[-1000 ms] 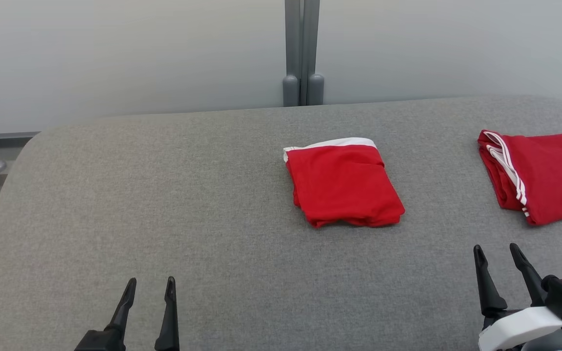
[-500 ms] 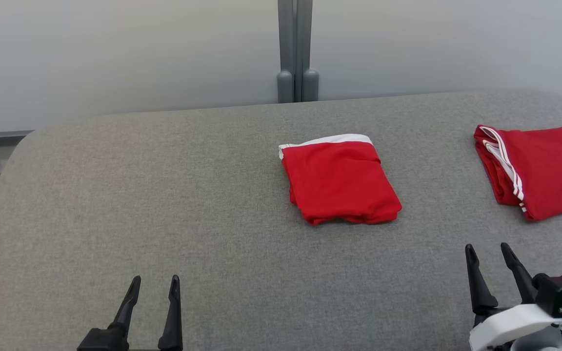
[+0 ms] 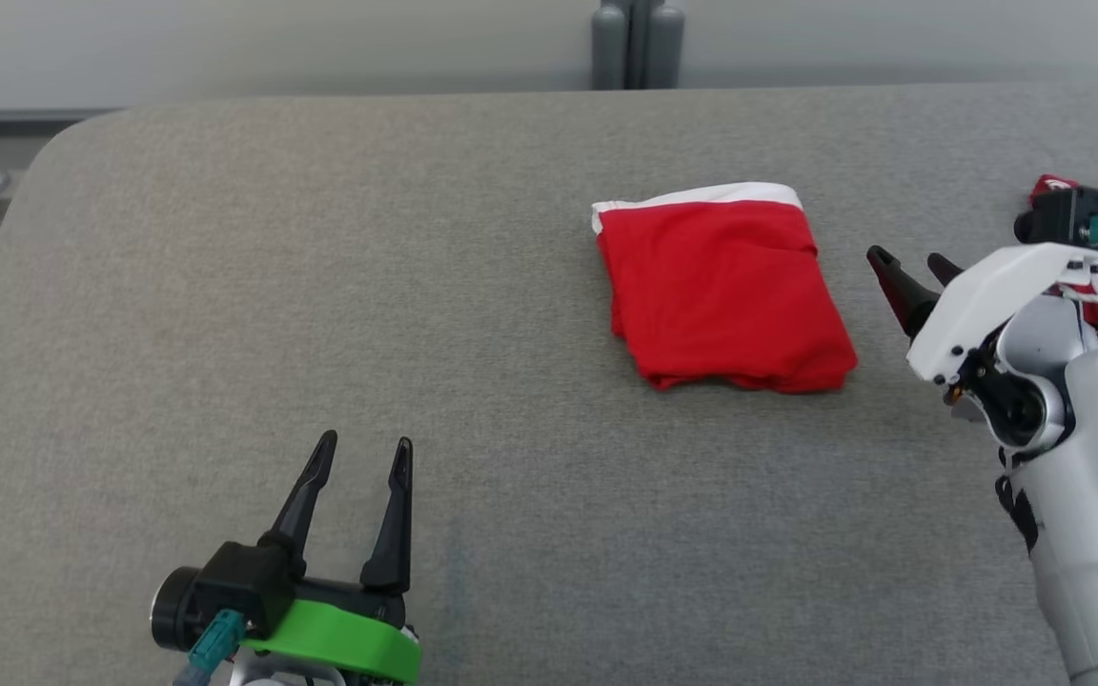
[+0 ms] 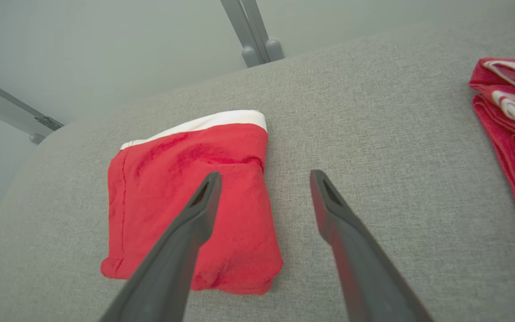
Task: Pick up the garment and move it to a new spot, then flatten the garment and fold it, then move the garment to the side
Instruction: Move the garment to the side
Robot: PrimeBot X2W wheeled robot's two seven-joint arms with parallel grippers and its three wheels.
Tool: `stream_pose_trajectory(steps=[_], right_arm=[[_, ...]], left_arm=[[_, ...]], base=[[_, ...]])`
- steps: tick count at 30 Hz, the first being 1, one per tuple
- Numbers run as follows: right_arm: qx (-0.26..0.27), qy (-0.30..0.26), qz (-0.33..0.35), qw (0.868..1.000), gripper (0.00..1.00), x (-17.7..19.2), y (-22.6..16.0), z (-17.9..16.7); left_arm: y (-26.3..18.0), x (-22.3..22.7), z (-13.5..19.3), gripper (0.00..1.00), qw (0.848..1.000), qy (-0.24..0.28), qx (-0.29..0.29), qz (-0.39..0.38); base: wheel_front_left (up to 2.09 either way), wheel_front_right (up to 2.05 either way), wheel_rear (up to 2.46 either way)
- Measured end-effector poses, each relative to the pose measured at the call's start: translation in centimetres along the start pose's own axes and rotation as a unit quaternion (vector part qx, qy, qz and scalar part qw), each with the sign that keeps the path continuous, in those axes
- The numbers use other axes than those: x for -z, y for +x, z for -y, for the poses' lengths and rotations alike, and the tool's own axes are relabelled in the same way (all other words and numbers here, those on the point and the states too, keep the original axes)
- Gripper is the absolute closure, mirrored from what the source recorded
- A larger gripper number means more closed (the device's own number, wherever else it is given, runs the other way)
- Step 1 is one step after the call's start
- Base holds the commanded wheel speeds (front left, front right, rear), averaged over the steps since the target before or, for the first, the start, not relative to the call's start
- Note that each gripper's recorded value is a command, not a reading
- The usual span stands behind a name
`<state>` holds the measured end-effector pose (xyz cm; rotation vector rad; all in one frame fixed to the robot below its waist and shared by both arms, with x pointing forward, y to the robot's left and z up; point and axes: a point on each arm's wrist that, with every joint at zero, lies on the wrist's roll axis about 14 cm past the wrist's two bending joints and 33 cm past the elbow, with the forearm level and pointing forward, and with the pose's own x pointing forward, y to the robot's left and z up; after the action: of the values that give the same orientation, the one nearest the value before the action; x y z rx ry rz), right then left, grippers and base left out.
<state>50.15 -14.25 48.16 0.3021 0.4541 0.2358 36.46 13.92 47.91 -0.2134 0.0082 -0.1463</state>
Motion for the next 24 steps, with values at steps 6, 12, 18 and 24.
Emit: stream_pose_trajectory(steps=[6,12,18,24], right_arm=[[0.010,0.008,-0.100,0.995,0.00,2.9,4.6,-0.2],[0.004,0.025,-0.181,0.983,0.21,7.9,7.3,-1.5],[-0.011,0.052,-0.158,0.986,1.00,7.4,9.3,-2.6],[0.006,0.021,-0.131,0.991,1.00,5.2,8.5,0.0]], left_arm=[[-0.6,0.9,-1.3,0.00,1.000,-0.009,-0.026,-0.015],[-1.4,1.2,-3.4,0.00,0.998,-0.004,-0.065,-0.024],[-1.4,1.7,-4.7,0.00,0.996,0.000,-0.086,-0.033],[0.1,2.9,-3.5,0.00,0.997,0.003,-0.057,-0.047]], base=[[0.00,0.00,0.00],[0.00,0.00,0.00],[0.00,0.00,0.00],[0.00,0.00,0.00]])
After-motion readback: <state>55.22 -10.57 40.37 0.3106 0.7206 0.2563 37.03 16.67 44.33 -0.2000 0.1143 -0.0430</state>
